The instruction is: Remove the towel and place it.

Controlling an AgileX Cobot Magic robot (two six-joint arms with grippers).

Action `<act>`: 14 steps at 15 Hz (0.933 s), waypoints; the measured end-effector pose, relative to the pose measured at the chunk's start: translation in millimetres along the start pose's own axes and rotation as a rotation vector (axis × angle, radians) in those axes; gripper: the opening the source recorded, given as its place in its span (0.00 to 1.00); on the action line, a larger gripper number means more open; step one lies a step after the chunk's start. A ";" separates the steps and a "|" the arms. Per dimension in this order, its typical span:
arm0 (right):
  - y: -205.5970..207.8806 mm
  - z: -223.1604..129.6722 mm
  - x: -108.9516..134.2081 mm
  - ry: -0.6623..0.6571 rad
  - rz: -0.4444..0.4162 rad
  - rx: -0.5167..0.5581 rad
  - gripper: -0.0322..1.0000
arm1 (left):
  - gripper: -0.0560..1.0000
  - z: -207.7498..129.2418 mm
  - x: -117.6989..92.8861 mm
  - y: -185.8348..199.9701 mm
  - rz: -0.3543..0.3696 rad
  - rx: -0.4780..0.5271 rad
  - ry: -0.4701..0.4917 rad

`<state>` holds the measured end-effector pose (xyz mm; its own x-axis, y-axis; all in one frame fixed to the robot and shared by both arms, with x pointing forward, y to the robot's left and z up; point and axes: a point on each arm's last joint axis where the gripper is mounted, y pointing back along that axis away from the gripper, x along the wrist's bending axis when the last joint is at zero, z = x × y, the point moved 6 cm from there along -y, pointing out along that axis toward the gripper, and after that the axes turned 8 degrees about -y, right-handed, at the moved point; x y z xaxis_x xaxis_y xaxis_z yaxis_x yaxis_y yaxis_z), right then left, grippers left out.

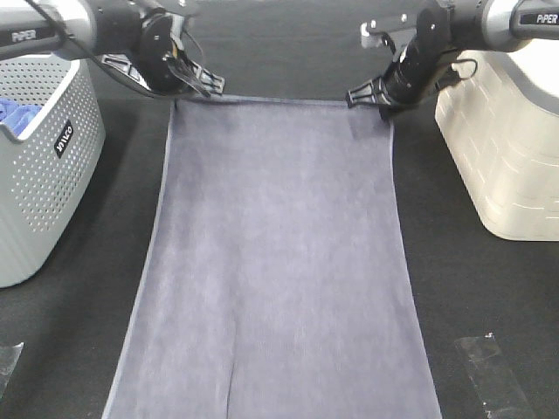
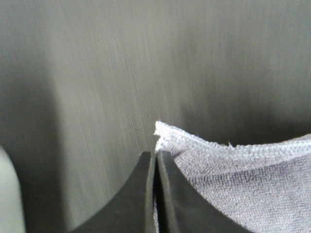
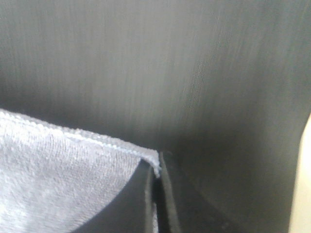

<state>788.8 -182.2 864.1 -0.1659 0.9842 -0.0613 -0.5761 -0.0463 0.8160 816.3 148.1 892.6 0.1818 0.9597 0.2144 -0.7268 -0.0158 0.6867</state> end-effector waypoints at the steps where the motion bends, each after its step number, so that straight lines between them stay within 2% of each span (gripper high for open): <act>1: 0.3 8.9 1.0 0.018 0.000 -0.059 0.03 | 0.05 5.7 6.4 -2.0 -0.005 -0.043 0.023; 2: 1.1 16.9 2.1 0.037 -0.001 -0.113 0.03 | 0.05 10.2 12.5 -4.4 -0.007 -0.081 0.030; 3: 1.1 16.9 2.1 0.037 -0.001 -0.113 0.03 | 0.05 10.2 12.5 -4.4 -0.007 -0.081 0.030; 9: 11.1 57.6 -0.2 0.119 0.001 -0.393 0.03 | 0.05 35.3 33.2 -15.9 -0.068 -0.335 0.070; 11: 15.3 69.8 -8.5 0.110 0.006 -0.485 0.03 | 0.05 43.4 26.1 -21.1 -0.123 -0.454 0.070; 14: -0.3 70.2 -6.0 0.111 0.033 -0.574 0.03 | 0.05 48.6 16.6 -36.3 -0.156 -0.551 0.060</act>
<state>846.1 -176.1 904.6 -0.2567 0.9582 -0.1264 -0.9052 -0.1925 0.3789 877.9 151.1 905.0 0.2887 0.9533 0.0888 -0.9349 0.2607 0.2407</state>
